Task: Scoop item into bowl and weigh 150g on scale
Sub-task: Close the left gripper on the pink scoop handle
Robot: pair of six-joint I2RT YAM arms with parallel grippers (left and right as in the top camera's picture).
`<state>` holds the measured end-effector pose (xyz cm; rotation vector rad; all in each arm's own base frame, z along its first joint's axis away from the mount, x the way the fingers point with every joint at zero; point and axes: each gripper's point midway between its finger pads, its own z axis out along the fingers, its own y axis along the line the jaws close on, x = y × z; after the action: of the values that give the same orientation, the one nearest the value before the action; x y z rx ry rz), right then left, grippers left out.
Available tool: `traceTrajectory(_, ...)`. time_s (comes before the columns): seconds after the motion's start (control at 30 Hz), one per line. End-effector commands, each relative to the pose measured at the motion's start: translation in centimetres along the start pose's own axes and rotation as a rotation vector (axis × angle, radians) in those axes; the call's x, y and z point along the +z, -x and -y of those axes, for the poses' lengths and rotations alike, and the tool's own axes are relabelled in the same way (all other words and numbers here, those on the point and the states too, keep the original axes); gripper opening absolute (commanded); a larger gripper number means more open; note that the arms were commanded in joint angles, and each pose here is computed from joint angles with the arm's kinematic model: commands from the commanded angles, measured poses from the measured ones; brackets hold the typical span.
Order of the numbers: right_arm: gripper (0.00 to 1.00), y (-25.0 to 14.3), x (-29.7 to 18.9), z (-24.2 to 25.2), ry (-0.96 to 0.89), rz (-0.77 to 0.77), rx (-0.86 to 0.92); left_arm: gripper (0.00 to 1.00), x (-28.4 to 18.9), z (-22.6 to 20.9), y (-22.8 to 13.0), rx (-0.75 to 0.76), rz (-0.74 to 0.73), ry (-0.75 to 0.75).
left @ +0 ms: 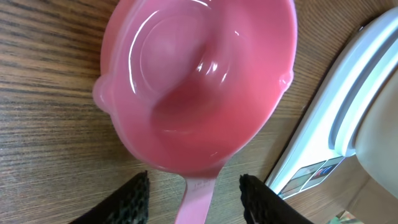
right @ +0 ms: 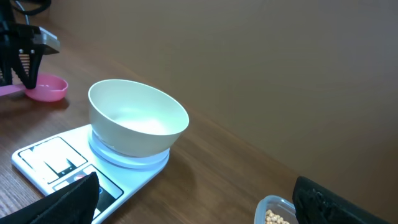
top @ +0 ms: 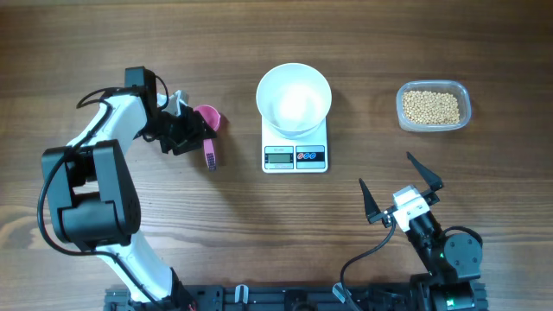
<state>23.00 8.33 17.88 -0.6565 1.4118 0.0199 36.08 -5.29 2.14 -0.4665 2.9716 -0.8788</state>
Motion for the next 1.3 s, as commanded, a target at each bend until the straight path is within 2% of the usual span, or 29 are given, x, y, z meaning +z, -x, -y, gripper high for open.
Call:
traceTrajectory(0.0,1.0,0.13,-0.02,0.11,-0.008,0.005,-0.011,0.54,0.77,-0.12,-0.5,-0.012,-0.025,-0.015)
traceTrajectory(0.8,1.0,0.13,-0.02,0.11,-0.008,0.005,-0.011,0.56,1.44,-0.66,-1.05,-0.035,-0.033,-0.013)
traceTrajectory(1.27,1.0,0.13,-0.02,0.11,-0.008,0.005,-0.011,0.36,1.44,-0.57,-0.6,-0.025,-0.016,-0.017)
